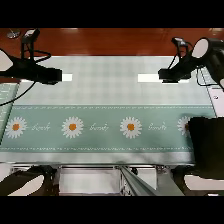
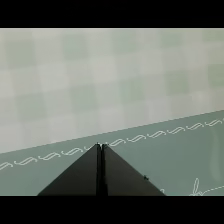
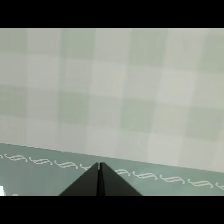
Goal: Fold the shirts.
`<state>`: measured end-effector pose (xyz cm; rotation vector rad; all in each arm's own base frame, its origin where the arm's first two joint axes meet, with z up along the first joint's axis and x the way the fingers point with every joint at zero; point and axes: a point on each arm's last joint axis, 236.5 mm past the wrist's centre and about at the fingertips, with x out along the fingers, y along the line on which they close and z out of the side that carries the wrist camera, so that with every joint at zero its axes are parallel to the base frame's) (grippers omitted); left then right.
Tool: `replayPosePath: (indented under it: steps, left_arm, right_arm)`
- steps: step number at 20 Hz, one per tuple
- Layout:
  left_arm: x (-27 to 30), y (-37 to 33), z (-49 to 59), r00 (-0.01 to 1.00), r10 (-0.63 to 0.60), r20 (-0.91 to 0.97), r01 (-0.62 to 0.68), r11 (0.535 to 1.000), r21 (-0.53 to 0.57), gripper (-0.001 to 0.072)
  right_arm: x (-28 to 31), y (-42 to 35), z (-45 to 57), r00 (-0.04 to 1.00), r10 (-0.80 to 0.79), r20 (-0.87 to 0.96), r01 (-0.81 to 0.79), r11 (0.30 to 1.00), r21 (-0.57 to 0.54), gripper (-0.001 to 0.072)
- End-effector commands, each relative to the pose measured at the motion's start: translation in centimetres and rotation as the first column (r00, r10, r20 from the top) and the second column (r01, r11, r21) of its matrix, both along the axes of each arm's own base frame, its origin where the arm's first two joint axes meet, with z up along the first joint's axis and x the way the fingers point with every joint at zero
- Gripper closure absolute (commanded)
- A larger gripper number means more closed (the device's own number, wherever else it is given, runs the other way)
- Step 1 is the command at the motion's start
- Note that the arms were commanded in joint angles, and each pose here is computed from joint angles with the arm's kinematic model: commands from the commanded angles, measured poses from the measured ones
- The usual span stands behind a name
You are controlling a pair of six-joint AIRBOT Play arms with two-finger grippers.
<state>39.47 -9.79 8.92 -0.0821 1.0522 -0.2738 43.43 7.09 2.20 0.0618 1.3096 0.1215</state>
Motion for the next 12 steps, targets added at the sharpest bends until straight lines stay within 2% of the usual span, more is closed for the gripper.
replayPosePath:
  steps: [1, 12]
  left_arm:
    - [-0.22, 0.28, -0.91, 1.000, 0.006, -0.028, -0.005, 1.000, 0.021, 0.0685]
    - [-0.11, 0.29, -1.25, 0.999, 0.007, -0.035, -0.006, 1.000, 0.022, 0.0685]
  right_arm:
    - [-0.39, 0.45, -1.24, 0.999, -0.009, -0.036, 0.008, 1.000, -0.012, 0.0680]
    - [-0.41, 0.46, -1.16, 0.999, -0.009, -0.035, 0.008, 1.000, -0.012, 0.0680]
